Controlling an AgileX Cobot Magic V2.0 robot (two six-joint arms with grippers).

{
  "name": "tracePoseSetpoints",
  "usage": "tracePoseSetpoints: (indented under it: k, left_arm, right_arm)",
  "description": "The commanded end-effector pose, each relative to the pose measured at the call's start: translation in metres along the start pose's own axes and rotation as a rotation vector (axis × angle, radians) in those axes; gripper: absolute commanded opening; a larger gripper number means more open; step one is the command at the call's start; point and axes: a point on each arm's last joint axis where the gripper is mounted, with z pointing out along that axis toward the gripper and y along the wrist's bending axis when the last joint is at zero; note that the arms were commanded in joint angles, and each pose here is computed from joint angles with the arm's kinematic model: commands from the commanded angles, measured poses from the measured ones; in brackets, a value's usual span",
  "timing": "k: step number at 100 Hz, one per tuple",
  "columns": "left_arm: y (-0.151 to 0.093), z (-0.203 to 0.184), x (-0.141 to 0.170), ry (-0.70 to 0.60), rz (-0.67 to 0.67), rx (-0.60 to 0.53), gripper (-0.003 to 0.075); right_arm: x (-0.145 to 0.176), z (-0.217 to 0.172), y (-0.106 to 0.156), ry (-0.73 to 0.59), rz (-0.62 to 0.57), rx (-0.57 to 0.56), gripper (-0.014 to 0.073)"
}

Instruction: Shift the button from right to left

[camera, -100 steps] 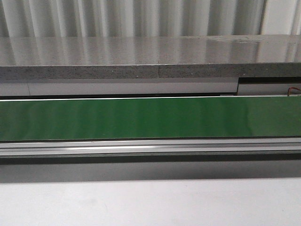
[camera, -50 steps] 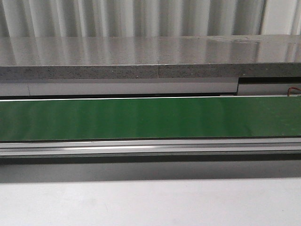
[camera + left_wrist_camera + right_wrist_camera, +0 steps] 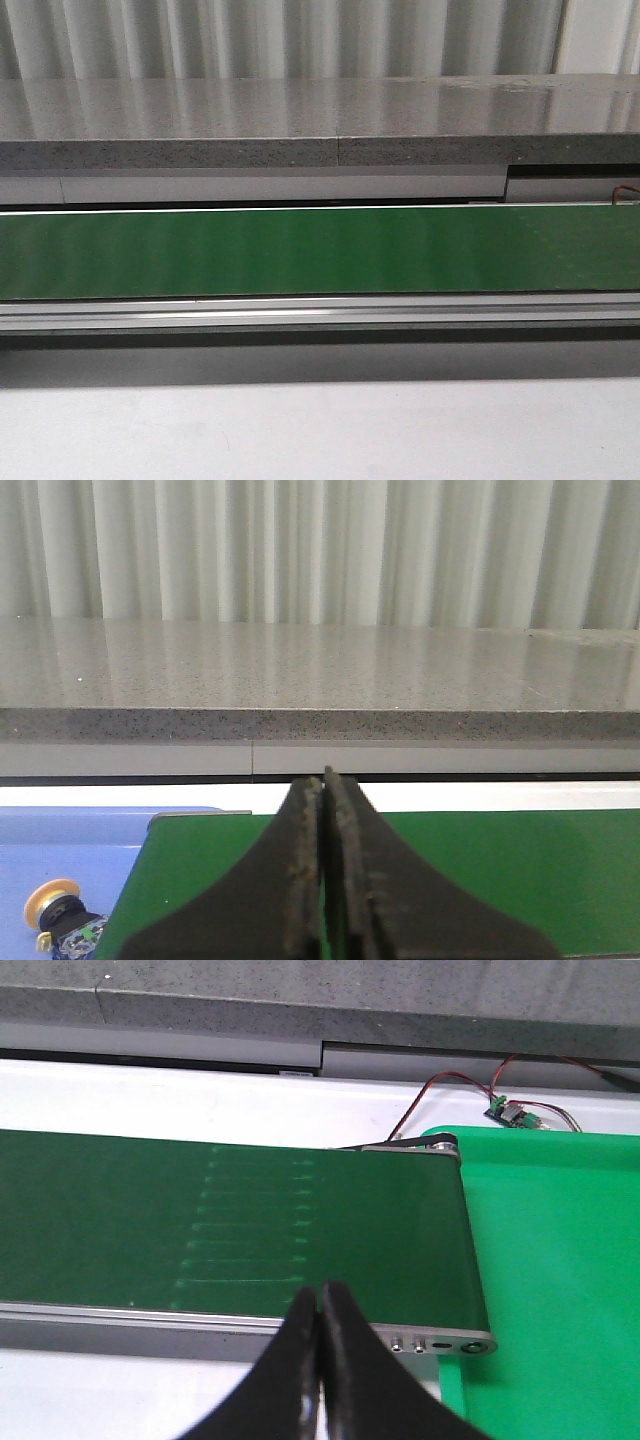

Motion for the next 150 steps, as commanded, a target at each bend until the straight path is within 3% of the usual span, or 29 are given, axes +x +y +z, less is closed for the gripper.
tracePoseSetpoints:
  k: [1, 119, 150]
  left_arm:
    - [-0.0001, -0.0027, -0.0012, -0.095, 0.0, 0.003, -0.002]
    - [-0.0001, -0.0026, -0.0009, -0.092, 0.0, 0.003, -0.002]
    - [-0.0001, -0.0026, -0.0009, -0.092, 0.0, 0.003, -0.002]
  right_arm:
    - [-0.013, -0.0034, -0.0013, -0.09, 0.0, 0.015, -0.0067]
    - [-0.0128, -0.0034, -0.0011, -0.088, 0.001, 0.013, -0.0067]
    - [-0.0059, 0.0065, 0.0021, -0.174, 0.013, -0.019, -0.0067]
